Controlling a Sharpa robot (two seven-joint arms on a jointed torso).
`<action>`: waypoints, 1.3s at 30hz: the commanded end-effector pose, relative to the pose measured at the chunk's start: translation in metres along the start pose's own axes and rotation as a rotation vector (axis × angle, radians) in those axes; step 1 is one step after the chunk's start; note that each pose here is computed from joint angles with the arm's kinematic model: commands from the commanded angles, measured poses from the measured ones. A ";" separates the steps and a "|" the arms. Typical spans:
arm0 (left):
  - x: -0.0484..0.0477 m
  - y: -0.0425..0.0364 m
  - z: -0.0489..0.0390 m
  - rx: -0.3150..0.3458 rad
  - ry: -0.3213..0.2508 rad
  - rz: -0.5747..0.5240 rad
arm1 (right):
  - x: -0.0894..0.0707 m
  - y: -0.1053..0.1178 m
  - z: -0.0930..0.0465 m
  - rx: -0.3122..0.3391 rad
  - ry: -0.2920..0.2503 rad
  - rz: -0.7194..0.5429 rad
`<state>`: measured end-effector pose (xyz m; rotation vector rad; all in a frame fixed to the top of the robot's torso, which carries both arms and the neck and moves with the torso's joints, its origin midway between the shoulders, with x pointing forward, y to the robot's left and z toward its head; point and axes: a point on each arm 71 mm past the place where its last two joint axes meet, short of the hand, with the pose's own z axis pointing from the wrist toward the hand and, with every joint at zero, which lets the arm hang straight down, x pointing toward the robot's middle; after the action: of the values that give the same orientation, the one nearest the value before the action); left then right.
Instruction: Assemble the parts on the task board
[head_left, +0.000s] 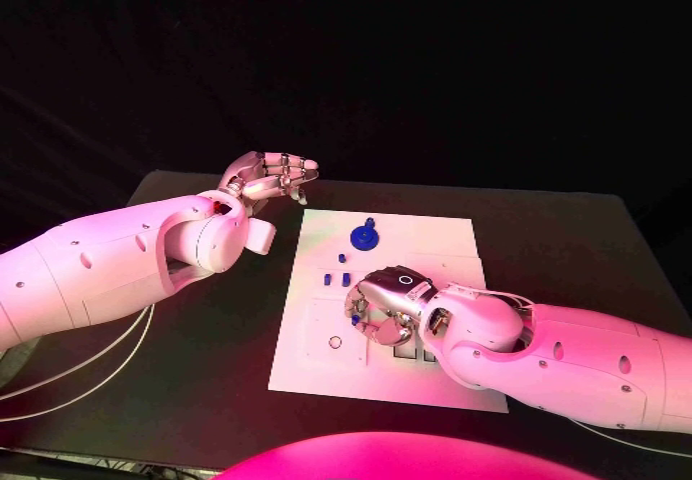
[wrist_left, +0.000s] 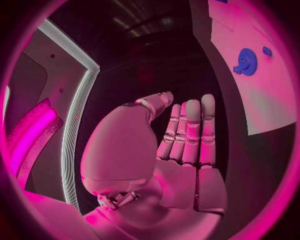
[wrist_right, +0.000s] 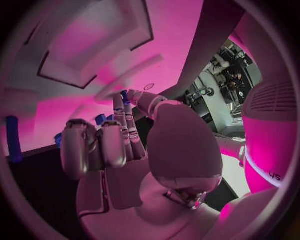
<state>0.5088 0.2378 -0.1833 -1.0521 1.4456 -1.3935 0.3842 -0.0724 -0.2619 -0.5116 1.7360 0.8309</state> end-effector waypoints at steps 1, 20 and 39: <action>0.0019 -0.0012 0.0003 0.006 0.016 0.000 | 0.002 0.000 -0.001 -0.002 0.001 0.002; 0.0010 -0.0006 0.0002 0.000 0.018 0.000 | -0.019 -0.011 -0.023 0.034 -0.084 0.034; 0.0014 -0.0004 0.0003 0.000 0.025 -0.002 | -0.069 -0.095 -0.073 0.292 -0.044 0.051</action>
<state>0.5090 0.2389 -0.1840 -1.0534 1.4550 -1.3901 0.4246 -0.1933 -0.2059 -0.2401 1.7357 0.6188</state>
